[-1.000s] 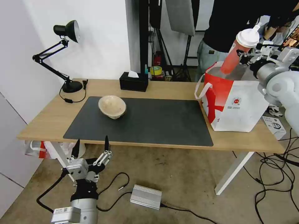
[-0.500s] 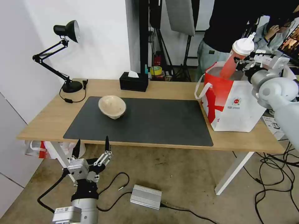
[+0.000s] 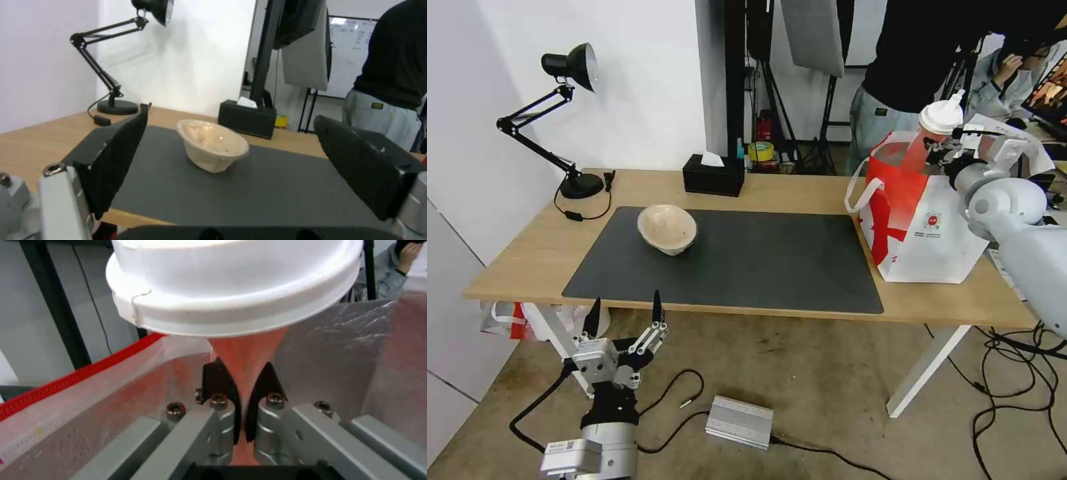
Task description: Pick up the trash from the table and place it into the takeout bag.
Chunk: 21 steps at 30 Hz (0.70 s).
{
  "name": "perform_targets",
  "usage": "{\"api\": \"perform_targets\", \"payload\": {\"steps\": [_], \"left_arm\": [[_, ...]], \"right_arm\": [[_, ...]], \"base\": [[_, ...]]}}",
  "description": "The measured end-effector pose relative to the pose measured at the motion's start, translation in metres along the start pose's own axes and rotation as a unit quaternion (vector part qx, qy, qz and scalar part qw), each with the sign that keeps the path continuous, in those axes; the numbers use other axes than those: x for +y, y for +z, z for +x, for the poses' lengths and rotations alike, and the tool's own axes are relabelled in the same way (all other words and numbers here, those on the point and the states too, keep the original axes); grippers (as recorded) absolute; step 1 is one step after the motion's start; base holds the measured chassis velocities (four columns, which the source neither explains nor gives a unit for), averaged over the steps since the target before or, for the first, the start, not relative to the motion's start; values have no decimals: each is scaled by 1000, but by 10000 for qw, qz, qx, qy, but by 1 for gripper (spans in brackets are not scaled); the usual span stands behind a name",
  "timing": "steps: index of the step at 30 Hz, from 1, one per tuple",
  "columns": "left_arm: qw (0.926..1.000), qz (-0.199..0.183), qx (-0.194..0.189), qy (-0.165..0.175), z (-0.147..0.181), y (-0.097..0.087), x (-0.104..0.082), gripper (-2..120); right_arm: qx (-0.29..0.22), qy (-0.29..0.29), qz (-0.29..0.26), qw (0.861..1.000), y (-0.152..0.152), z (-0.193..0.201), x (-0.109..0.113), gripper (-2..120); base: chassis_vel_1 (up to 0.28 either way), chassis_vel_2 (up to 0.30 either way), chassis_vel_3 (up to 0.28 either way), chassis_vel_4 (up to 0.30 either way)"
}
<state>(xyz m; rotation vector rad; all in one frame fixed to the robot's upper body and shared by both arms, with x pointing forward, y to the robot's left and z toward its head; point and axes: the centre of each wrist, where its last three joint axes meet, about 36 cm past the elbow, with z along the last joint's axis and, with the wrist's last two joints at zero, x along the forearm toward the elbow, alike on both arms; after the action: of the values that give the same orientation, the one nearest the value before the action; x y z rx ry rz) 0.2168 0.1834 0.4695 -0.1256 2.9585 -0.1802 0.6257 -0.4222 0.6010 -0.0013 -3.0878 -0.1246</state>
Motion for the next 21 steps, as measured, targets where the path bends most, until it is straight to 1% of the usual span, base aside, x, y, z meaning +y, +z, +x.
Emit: {"api": "perform_targets", "payload": {"steps": [12, 21], "left_arm": [[10000, 7, 11, 19, 0, 1, -1, 100], [10000, 16, 24, 28, 0, 2, -1, 100]], "right_arm": [[131, -11, 43, 9999, 16, -3, 4, 1], [234, -142, 94, 9996, 26, -1, 14, 1]], "base": [[0, 0, 0, 0], [0, 0, 0, 0]]}}
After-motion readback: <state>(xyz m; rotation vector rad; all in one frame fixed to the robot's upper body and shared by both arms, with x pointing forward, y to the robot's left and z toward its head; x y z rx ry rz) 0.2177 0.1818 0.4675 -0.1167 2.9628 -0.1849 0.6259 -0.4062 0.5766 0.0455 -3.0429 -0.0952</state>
